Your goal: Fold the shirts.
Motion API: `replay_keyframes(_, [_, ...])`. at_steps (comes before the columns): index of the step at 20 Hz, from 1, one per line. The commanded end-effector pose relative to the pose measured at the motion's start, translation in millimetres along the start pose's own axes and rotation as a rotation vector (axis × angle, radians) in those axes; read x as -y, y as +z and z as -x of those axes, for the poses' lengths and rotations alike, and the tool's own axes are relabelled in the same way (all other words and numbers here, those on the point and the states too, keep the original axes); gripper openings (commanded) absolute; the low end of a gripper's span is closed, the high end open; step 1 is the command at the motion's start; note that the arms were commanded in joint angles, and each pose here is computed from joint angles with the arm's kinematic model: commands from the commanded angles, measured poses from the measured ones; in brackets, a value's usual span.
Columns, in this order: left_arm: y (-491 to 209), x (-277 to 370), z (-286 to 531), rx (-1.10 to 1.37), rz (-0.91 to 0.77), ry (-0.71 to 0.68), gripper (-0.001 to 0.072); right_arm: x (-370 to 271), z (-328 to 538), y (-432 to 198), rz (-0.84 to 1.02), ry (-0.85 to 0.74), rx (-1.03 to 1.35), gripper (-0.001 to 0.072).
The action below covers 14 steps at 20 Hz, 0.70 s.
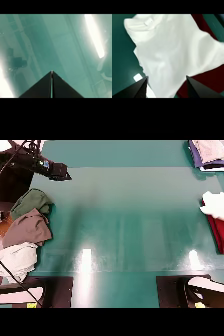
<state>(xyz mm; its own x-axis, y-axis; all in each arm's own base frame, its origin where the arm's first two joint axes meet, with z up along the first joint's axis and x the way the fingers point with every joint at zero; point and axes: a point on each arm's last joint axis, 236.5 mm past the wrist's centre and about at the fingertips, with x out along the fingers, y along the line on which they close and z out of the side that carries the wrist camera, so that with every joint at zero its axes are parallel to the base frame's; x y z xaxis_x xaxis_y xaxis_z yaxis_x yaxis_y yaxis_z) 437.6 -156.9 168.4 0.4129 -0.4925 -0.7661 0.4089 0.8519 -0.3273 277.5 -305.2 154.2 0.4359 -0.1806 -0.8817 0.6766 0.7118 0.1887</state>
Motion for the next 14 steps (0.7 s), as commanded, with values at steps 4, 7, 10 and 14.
replay_keyframes(4, [-1,0,0,-0.004,-0.018,-0.001,0.0022,10,5,-26,-0.112,0.0,-0.101,0.0555])
replay_keyframes(7, [3,-1,0,0.014,-0.018,0.003,0.0022,-74,6,-22,-0.039,0.256,-0.106,0.0553])
replay_keyframes(10, [-3,2,0,-0.014,-0.016,-0.008,0.0022,-171,17,-48,0.109,0.479,-0.194,0.0554])
replay_keyframes(14, [-3,2,0,-0.014,-0.016,-0.008,0.0022,-282,39,-114,0.362,0.67,-0.331,0.0207])
